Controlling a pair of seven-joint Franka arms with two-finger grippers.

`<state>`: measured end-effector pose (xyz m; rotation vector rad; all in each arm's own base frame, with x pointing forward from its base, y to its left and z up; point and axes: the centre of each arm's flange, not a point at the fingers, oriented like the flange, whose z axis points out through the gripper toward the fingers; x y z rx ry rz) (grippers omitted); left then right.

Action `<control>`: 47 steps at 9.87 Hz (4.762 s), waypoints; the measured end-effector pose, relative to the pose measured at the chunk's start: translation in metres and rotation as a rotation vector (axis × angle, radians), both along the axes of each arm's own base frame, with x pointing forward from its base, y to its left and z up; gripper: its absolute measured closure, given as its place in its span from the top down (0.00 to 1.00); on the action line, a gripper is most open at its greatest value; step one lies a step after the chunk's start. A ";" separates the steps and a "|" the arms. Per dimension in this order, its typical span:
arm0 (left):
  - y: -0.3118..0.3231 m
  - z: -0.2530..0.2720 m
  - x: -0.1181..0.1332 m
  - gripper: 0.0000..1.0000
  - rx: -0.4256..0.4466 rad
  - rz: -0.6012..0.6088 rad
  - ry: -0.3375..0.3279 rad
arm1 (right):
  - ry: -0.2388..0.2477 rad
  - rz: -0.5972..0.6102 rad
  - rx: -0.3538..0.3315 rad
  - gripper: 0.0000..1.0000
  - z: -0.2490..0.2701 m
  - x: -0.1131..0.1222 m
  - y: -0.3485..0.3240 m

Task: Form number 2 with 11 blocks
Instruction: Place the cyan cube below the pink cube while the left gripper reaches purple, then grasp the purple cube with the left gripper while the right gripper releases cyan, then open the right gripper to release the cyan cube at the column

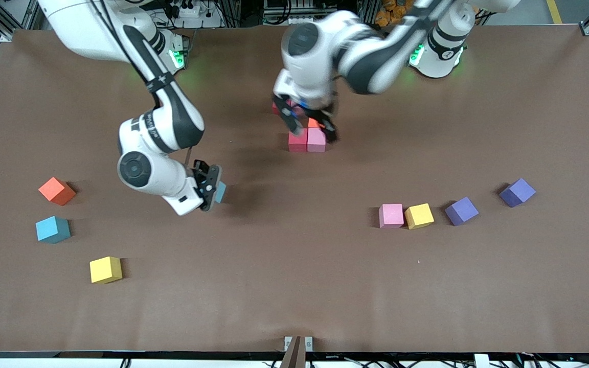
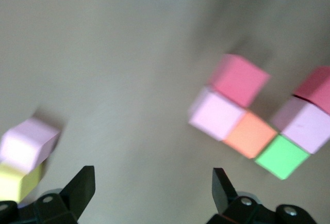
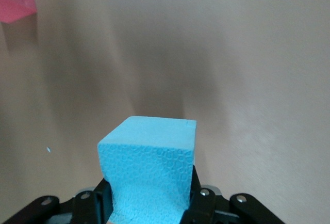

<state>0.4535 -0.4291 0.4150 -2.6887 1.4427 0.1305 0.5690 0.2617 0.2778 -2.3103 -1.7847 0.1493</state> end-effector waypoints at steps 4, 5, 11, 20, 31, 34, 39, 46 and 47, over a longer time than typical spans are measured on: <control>0.163 0.011 0.109 1.00 -0.021 0.462 0.043 | -0.079 0.049 0.008 0.56 -0.024 -0.054 0.071; 0.201 0.005 0.127 1.00 -0.022 0.522 0.053 | -0.088 0.051 0.003 0.56 -0.040 -0.071 0.075; 0.331 -0.029 0.194 1.00 -0.041 0.264 0.009 | -0.079 0.049 -0.031 0.56 -0.043 -0.164 0.146; 0.355 -0.145 0.204 1.00 -0.026 -0.036 -0.029 | -0.133 0.036 -0.010 0.56 -0.067 -0.214 0.170; 0.396 -0.176 0.161 1.00 0.006 -0.058 -0.018 | -0.146 0.018 -0.016 0.56 -0.073 -0.214 0.174; 0.412 -0.184 0.155 1.00 -0.001 -0.070 -0.017 | -0.156 -0.002 -0.063 0.56 -0.071 -0.212 0.181; 0.408 -0.183 0.150 1.00 0.001 -0.078 -0.013 | -0.177 0.033 -0.095 0.56 -0.071 -0.208 0.189; 0.406 -0.186 0.148 1.00 -0.008 -0.084 -0.026 | -0.192 0.053 -0.106 0.56 -0.071 -0.211 0.193; 0.406 -0.186 0.148 1.00 -0.002 -0.094 -0.030 | -0.191 0.044 -0.109 0.56 -0.071 -0.211 0.193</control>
